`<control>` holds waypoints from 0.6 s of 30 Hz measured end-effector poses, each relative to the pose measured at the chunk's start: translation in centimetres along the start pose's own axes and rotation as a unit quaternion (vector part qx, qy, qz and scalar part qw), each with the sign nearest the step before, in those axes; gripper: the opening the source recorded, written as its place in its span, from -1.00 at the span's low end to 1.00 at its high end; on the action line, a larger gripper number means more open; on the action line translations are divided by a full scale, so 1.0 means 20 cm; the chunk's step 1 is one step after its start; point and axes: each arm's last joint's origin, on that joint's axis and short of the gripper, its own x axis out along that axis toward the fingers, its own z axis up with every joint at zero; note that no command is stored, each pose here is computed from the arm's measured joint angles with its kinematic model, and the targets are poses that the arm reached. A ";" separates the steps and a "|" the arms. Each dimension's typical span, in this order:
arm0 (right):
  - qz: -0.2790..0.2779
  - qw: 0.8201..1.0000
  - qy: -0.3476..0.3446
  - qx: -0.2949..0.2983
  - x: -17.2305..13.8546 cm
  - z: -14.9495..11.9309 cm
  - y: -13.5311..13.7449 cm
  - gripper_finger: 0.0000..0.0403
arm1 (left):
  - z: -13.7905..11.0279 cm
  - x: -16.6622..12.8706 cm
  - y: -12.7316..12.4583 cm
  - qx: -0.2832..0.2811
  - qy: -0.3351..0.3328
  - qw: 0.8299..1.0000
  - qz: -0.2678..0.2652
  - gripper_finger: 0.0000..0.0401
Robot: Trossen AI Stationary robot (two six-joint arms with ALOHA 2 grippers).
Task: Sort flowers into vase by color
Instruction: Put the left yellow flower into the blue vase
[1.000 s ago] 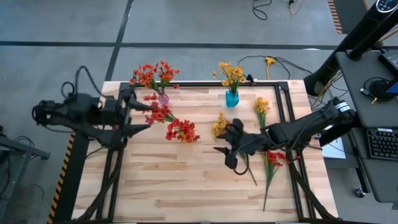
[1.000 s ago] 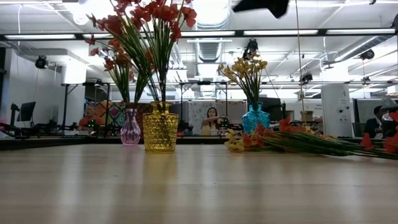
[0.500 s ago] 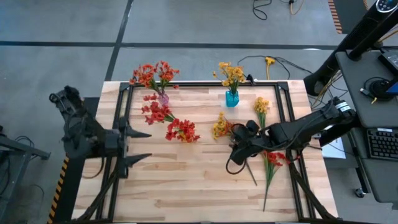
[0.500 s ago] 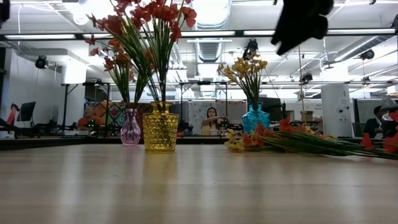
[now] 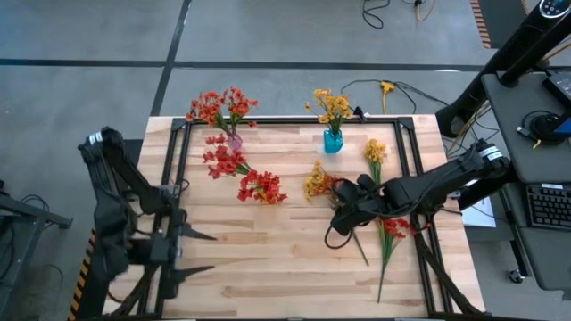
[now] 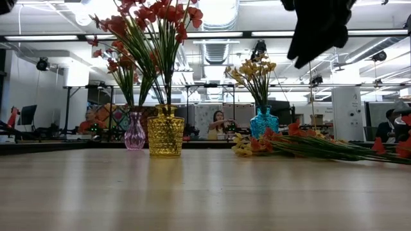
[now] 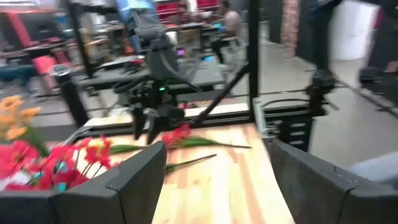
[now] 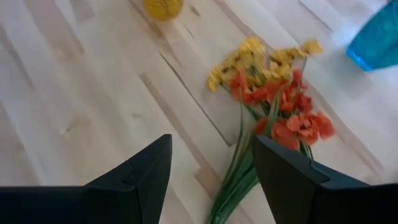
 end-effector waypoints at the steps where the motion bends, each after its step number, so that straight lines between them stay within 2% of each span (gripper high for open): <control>1: -0.005 1.000 0.004 0.003 0.01 -0.01 -0.01 0.07 | -0.02 0.01 -0.02 0.001 0.003 1.000 0.010 0.35; 8: -0.043 0.998 0.032 0.042 0.11 -0.12 -0.06 0.07 | -0.13 0.09 -0.16 0.028 0.021 0.999 0.020 0.35; 11: -0.058 0.996 0.041 0.060 0.15 -0.17 -0.09 0.07 | -0.18 0.12 -0.20 0.056 0.032 0.998 0.009 0.35; 18: -0.083 0.992 0.061 0.069 0.21 -0.25 -0.14 0.07 | -0.23 0.14 -0.25 0.094 0.042 0.995 0.008 0.35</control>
